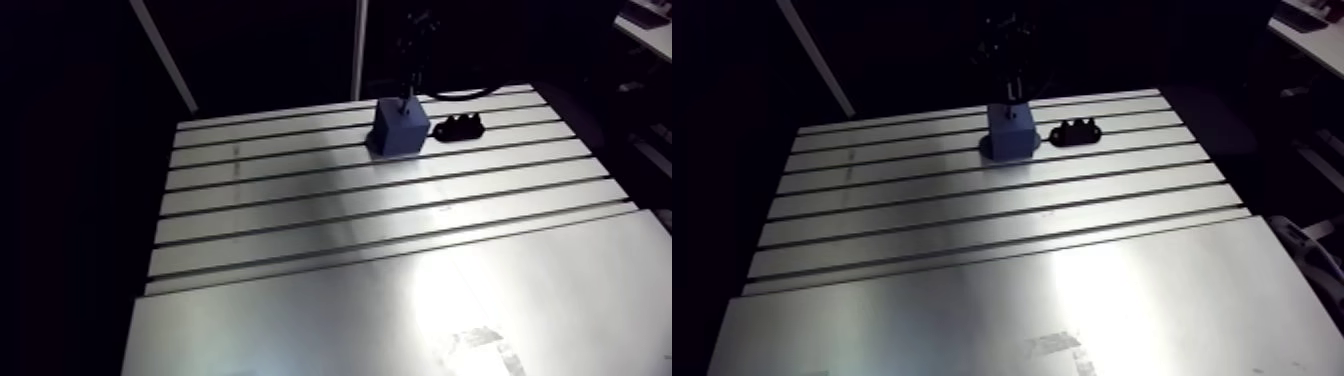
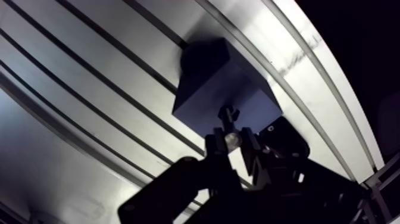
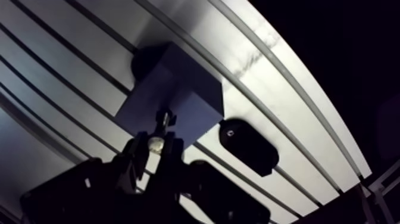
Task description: Pick up the M10 bolt and insert it into the hex recess until seated.
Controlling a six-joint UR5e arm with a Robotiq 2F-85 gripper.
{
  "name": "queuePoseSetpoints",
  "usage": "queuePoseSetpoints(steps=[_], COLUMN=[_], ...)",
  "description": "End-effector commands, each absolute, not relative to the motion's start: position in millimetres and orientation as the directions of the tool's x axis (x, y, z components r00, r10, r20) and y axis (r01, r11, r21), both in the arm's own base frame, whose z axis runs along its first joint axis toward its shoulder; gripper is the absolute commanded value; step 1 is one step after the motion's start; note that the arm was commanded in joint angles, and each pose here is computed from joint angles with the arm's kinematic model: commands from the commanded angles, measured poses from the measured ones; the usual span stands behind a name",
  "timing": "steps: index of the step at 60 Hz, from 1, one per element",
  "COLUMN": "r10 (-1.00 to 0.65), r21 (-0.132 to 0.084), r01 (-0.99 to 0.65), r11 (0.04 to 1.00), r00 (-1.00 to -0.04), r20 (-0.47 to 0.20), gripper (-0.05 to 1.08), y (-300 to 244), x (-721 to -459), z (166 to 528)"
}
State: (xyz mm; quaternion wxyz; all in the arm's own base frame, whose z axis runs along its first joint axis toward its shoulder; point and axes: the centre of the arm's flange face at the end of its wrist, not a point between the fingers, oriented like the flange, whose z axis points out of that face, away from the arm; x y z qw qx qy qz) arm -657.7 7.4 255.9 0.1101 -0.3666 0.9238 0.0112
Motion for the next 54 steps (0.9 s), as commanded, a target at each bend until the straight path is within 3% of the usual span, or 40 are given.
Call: queuePoseSetpoints(steps=[1,54], r10=[-0.675,-0.675], r21=[-0.062,-0.059], r01=[-0.679,-0.68], r11=[0.731,0.731], r00=[-0.707,-0.707], r20=[-0.213,-0.212], gripper=[0.93,0.93], y=[6.8,8.3], x=[-657.5,-659.5], z=[254.4,255.2])
